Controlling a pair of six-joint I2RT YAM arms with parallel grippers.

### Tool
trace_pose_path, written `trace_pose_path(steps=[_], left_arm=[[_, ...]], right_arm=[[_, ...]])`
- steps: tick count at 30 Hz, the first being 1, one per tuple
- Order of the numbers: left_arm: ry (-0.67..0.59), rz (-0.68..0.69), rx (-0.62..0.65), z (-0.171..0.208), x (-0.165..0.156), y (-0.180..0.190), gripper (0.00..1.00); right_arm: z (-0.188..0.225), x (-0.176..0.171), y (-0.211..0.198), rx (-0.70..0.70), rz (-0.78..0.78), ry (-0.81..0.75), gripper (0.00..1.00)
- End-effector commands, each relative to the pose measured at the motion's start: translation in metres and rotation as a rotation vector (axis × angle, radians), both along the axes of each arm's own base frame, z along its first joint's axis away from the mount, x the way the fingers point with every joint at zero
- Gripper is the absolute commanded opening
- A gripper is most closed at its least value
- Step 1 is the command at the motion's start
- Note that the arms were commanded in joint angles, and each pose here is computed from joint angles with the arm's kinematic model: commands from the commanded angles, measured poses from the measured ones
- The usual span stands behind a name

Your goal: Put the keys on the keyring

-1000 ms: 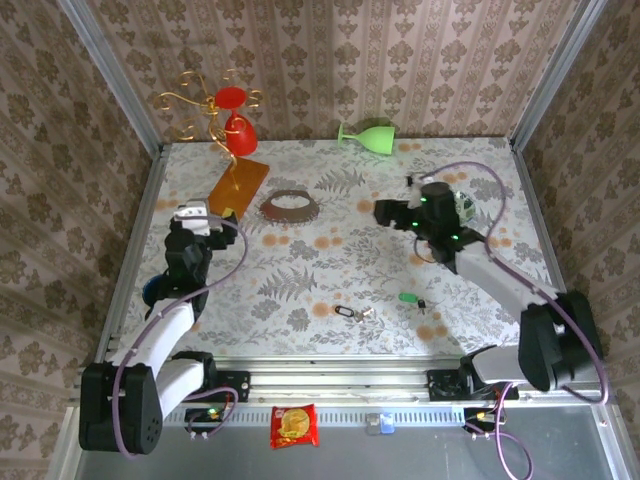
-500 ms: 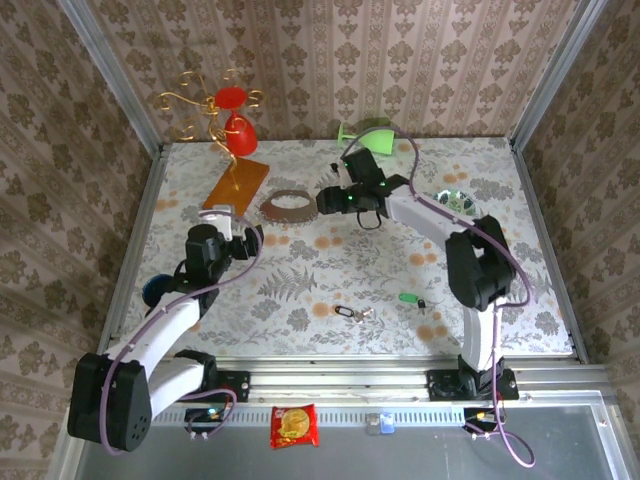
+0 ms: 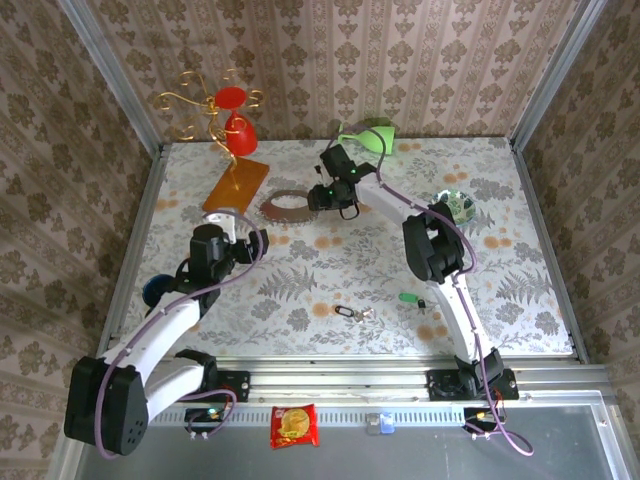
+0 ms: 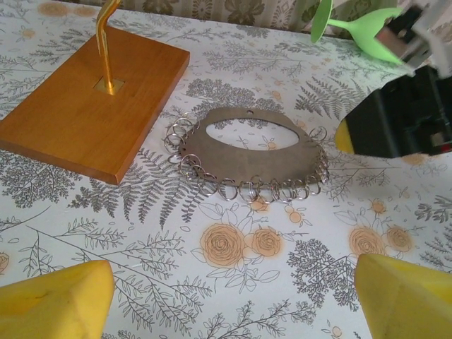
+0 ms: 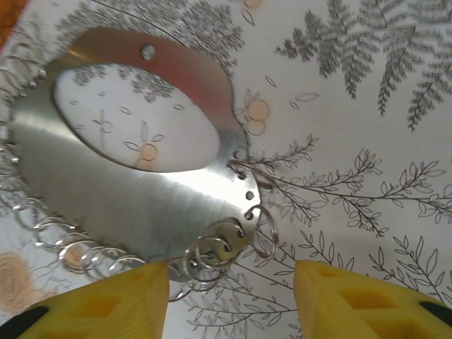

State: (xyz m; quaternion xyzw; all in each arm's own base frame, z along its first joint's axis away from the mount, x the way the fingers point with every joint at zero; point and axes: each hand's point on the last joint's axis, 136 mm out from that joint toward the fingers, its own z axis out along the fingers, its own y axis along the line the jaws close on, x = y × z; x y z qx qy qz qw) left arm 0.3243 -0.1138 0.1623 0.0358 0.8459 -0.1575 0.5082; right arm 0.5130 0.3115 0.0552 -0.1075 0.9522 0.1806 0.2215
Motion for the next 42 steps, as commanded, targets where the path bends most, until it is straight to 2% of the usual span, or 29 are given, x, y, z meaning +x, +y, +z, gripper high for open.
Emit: trace_pose_path(steps=[1,15,21,25,28,34,42], left_arm=[[-0.004,-0.012,-0.033,0.007,-0.002,-0.004,0.89],[-0.011,-0.01,-0.046,0.009,-0.001,-0.006,0.89],[-0.009,-0.011,-0.046,0.01,-0.001,-0.007,0.88],[-0.008,-0.013,-0.046,0.01,-0.001,-0.008,0.88],[-0.008,-0.015,-0.044,0.012,-0.001,-0.008,0.88],[-0.053,0.001,-0.003,0.026,-0.001,-0.002,0.88],[-0.275,-0.012,0.167,0.091,-0.002,0.011,0.87]], right_arm=[[-0.009,0.001,-0.005,-0.043,-0.028,0.023,0.47],[-0.028,0.012,-0.005,-0.054,-0.074,0.032,0.25],[-0.033,0.015,-0.006,-0.052,-0.08,0.039,0.2],[-0.034,0.017,-0.008,-0.05,-0.085,0.044,0.12],[-0.034,0.016,-0.008,-0.048,-0.08,0.047,0.01],[0.003,0.013,-0.009,-0.049,-0.059,-0.021,0.0],[0.096,-0.01,-0.007,-0.057,0.042,-0.236,0.0]])
